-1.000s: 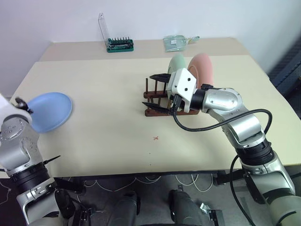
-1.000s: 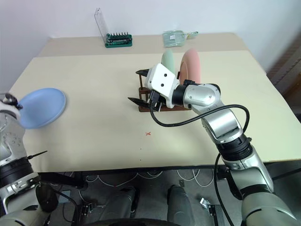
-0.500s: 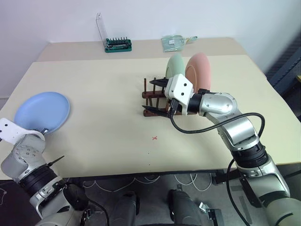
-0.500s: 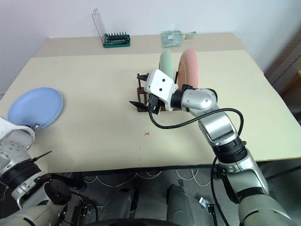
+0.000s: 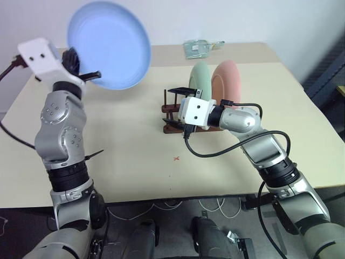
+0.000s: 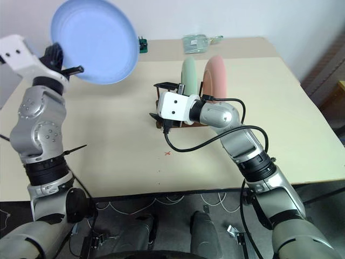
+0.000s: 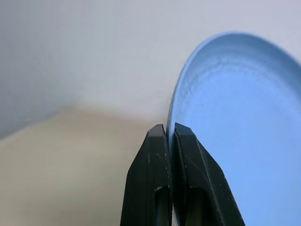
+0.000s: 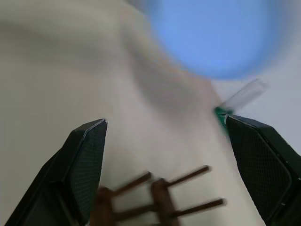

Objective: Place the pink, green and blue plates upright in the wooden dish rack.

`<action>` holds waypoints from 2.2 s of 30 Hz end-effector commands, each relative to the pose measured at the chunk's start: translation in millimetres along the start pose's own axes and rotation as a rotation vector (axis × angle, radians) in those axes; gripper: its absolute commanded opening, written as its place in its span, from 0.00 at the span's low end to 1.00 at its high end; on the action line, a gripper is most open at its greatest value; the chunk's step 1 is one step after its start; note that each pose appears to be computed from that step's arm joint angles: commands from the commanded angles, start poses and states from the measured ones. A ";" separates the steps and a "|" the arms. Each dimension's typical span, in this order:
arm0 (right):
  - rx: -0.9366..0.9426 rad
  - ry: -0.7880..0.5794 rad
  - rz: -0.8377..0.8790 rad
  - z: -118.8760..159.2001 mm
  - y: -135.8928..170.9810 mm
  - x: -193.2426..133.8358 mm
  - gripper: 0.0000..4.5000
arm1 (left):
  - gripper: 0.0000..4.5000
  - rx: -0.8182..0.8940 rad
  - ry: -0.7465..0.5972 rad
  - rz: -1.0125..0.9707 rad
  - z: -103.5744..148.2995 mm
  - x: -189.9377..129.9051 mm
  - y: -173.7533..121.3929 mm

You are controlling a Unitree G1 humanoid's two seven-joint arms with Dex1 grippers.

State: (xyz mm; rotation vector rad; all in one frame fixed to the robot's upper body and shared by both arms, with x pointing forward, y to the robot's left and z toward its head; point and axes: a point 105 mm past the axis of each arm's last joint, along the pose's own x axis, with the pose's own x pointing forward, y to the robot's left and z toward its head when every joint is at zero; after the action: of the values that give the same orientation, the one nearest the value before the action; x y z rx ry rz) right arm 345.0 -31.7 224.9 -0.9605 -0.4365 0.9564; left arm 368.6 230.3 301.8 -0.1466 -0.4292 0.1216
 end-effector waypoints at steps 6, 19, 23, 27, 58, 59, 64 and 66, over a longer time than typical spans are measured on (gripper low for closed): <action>-0.335 -0.032 -0.192 19.2 -41.2 16.1 0.91 | 0.01 -0.003 -0.011 -0.215 17.6 -3.9 -53.6; -0.444 -0.042 -0.147 20.6 -34.1 33.8 0.79 | 0.00 -0.043 -0.007 -0.286 24.4 -14.0 -70.2; -0.453 -0.037 -0.140 19.1 -33.3 34.6 0.40 | 0.00 -0.049 -0.017 -0.283 28.4 -14.5 -68.5; -0.474 -0.046 -0.157 21.9 -36.6 34.1 0.01 | 0.00 -0.089 -0.015 -0.274 28.7 -13.3 -64.9; 1.093 -0.603 -0.151 96.2 -48.6 6.1 0.00 | 0.86 0.200 0.349 -0.594 -98.1 -101.4 11.8; 1.144 -0.597 -0.169 91.2 -51.0 4.5 0.00 | 0.86 0.197 0.379 -0.645 -104.0 -108.9 4.6; 1.274 -0.542 -0.221 73.2 -54.7 1.8 0.00 | 0.86 0.145 0.418 -0.725 -113.4 -118.4 -12.5; 1.299 -0.536 -0.230 70.6 -55.3 1.5 0.00 | 0.86 0.142 0.413 -0.734 -112.6 -118.0 -15.6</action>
State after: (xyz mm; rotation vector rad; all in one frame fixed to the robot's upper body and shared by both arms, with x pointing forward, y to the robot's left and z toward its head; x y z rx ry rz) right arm 331.2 -7.5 297.4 0.4940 -0.2226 0.9954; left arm 312.3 189.9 143.3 0.1195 -0.0005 -0.5678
